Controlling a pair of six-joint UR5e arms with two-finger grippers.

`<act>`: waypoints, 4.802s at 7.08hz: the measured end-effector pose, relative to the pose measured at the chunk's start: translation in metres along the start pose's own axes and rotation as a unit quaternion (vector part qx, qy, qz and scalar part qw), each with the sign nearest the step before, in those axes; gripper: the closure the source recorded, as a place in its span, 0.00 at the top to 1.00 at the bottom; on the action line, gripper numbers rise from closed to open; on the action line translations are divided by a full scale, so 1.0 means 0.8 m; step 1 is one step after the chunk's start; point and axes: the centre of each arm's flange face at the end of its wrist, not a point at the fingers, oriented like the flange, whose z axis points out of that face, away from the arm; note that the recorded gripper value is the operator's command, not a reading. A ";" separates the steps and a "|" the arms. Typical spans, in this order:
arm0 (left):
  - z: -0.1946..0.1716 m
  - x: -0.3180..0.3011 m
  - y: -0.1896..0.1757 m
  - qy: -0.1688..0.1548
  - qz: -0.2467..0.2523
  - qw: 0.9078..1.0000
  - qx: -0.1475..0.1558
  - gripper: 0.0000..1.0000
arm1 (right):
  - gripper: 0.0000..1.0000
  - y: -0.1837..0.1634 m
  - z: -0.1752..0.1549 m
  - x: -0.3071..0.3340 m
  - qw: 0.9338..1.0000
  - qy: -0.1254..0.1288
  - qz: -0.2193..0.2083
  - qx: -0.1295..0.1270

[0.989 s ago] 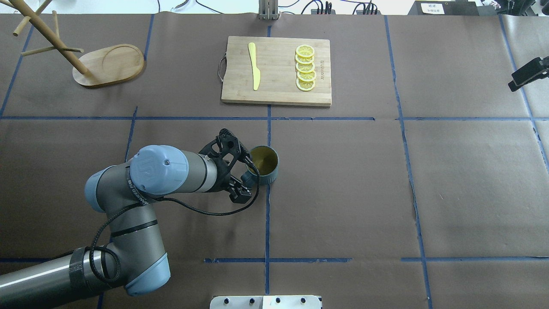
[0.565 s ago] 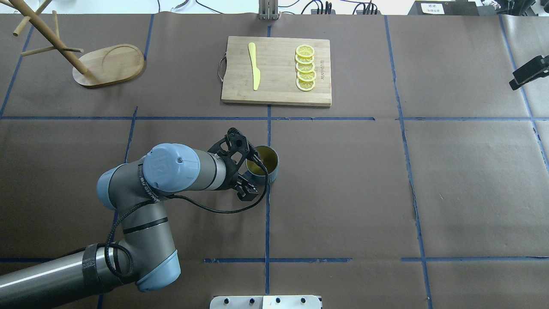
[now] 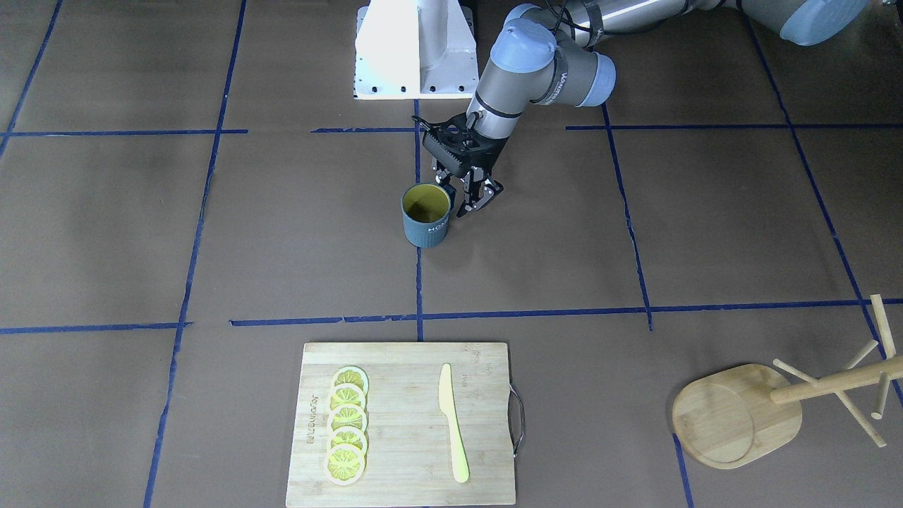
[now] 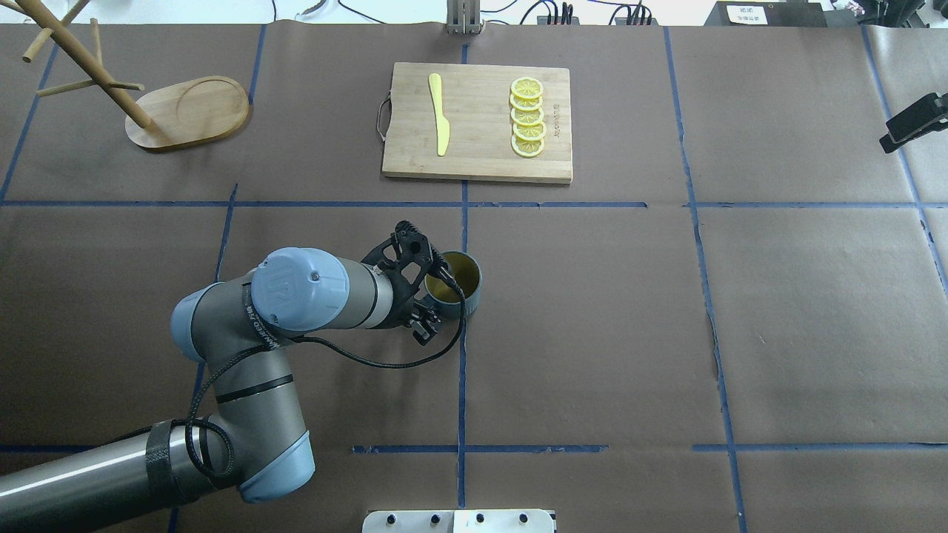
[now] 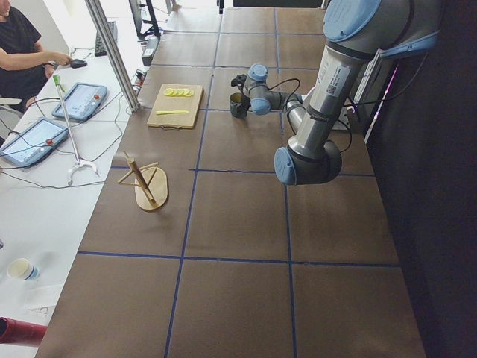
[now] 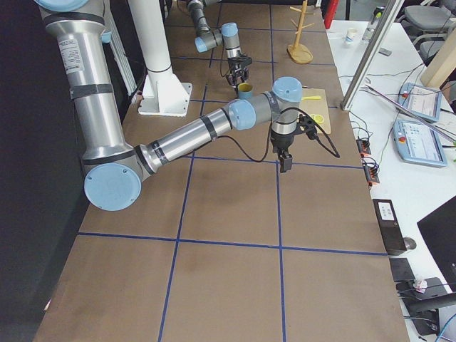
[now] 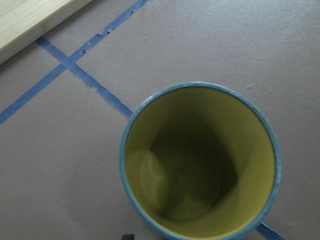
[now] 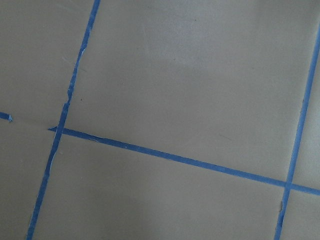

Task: Hang cup on storage rack
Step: 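Lower the left gripper onto the blue mug's rim and grasp it, then lift the blue mug with the left gripper and carry it to the wooden rack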

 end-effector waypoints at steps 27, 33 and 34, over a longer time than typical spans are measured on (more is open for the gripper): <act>-0.203 -0.502 -0.026 0.403 -0.722 0.435 0.357 0.00 | 1.00 0.114 -0.029 0.226 0.998 -0.003 0.027 0.060; -0.205 -0.524 0.077 0.420 -0.717 0.429 0.355 0.00 | 1.00 0.109 -0.035 0.222 0.998 -0.001 0.023 0.065; -0.205 -0.527 0.091 0.418 -0.718 0.428 0.355 0.00 | 1.00 0.109 -0.036 0.222 0.998 -0.001 0.022 0.065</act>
